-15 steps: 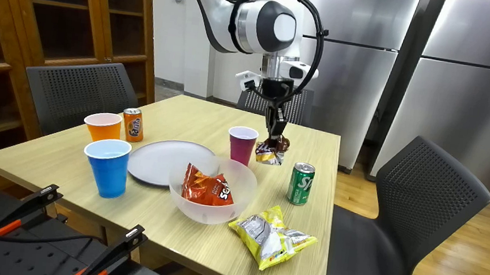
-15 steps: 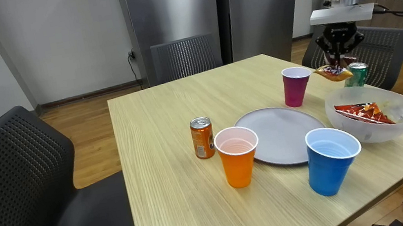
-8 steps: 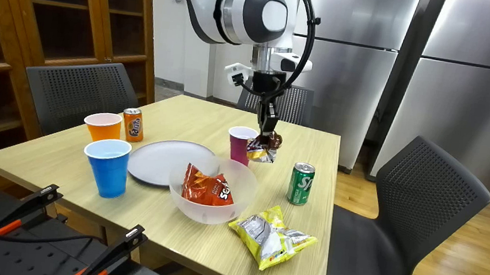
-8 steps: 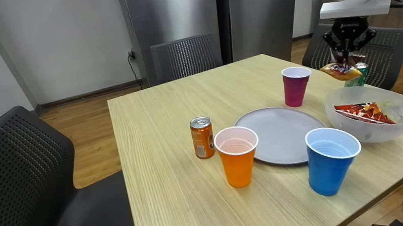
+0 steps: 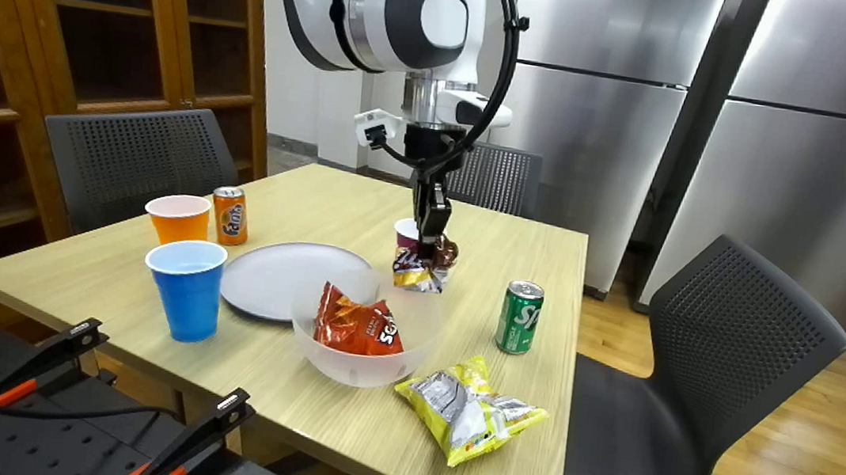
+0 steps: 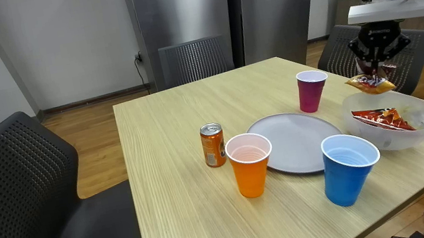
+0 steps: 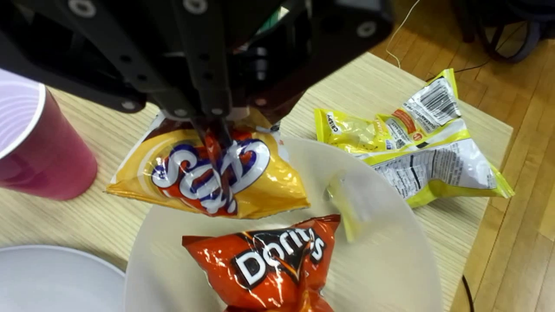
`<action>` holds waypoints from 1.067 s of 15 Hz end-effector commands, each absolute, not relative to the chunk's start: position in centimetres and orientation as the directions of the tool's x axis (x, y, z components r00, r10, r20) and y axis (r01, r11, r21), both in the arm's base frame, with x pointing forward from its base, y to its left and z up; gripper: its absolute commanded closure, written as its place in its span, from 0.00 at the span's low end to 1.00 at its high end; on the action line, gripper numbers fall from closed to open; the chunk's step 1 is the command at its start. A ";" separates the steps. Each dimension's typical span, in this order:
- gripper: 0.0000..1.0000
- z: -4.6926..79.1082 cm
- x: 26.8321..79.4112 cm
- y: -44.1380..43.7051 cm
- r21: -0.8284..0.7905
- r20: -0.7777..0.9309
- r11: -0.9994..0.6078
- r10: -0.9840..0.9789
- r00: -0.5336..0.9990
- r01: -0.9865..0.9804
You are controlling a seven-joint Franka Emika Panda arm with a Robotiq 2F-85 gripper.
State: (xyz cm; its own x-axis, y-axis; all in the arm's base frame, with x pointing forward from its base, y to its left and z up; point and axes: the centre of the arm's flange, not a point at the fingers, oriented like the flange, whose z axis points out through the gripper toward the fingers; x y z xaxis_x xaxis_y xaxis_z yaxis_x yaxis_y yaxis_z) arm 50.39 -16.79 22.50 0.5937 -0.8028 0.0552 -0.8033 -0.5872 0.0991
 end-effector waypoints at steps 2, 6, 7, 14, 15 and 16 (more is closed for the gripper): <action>1.00 22.8 48.6 -14.5 0.115 0.041 -0.630 -0.770 0.637 -0.768; 1.00 21.3 48.8 -13.1 0.143 0.015 -0.656 -0.747 0.665 -0.741; 1.00 21.0 49.0 -12.7 0.145 0.011 -0.661 -0.743 0.669 -0.737; 1.00 18.1 49.7 -11.8 0.200 -0.028 -0.668 -0.735 0.677 -0.717; 1.00 17.7 49.7 -11.8 0.206 -0.032 -0.667 -0.736 0.677 -0.716; 1.00 17.4 49.8 -11.8 0.214 -0.036 -0.665 -0.738 0.674 -0.716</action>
State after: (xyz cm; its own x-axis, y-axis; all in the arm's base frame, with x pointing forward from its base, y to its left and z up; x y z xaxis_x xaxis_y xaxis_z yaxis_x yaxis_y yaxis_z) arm 49.01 -11.93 18.10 0.6761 -0.7365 -0.0219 -0.7228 -0.6687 0.1744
